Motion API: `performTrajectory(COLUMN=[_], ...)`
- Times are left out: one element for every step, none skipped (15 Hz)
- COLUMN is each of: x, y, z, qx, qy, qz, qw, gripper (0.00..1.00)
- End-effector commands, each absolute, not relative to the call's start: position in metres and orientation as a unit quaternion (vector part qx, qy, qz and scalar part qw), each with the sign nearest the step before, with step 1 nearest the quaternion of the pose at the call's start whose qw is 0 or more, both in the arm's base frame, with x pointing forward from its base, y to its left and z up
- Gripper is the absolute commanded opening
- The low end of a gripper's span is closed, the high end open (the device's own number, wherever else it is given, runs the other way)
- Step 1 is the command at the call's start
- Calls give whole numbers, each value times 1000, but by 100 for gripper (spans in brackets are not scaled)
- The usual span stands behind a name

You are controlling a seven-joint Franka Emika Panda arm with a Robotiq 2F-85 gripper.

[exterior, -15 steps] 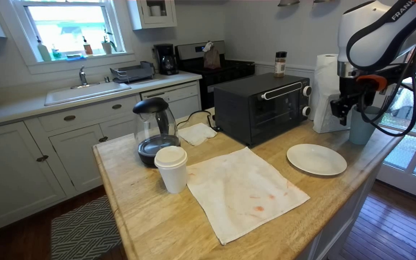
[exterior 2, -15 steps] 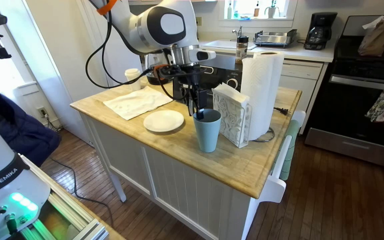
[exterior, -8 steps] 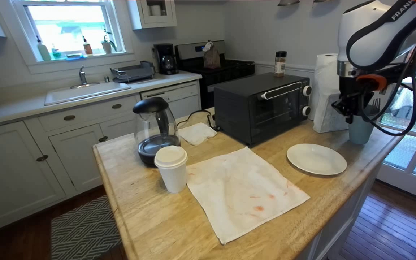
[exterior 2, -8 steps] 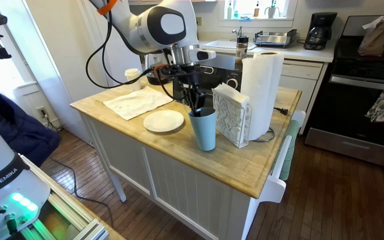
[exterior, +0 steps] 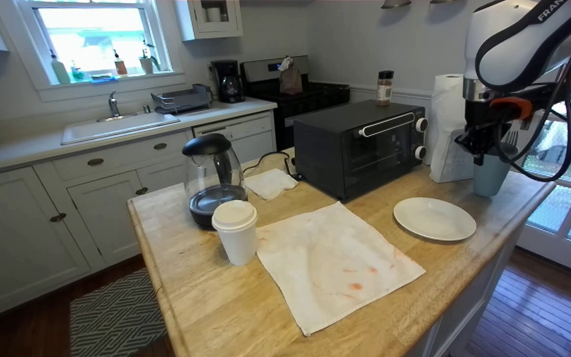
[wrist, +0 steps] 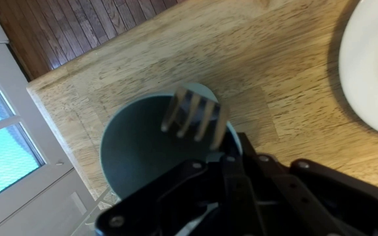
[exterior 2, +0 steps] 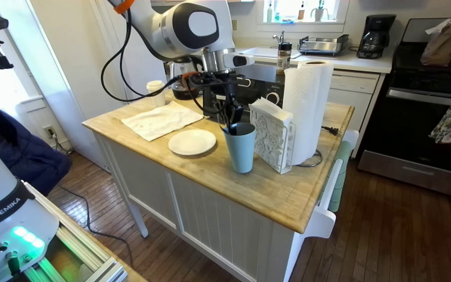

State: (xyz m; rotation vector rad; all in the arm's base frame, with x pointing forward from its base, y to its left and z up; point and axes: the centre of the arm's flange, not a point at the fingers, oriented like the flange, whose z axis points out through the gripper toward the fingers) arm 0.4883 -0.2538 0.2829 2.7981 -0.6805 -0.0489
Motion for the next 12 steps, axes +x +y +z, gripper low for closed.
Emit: performTrajectory(x=[485, 486, 485, 485, 485, 485, 486, 486, 485, 484, 483, 482], y=[-244, -240, -234, -227, -219, -210, -200, -190, -180, -170, -160, -150], z=[308, 314, 320, 326, 333, 337, 339, 342, 342, 345, 347, 346], qx=[969, 970, 971, 972, 974, 976, 978, 978, 979, 979, 981, 982], qy=[-218, -214, -212, -207, -202, -196, -189, -186, -182, -182, -174, -169], qz=[-2, 0, 3, 6, 6, 4, -4, -12, -20, -24, -30, -30], qw=[114, 112, 112, 109, 104, 98, 91, 90, 87, 87, 83, 84], gripper=[1, 1, 1, 1, 1, 1, 1, 1, 1, 1, 1, 1])
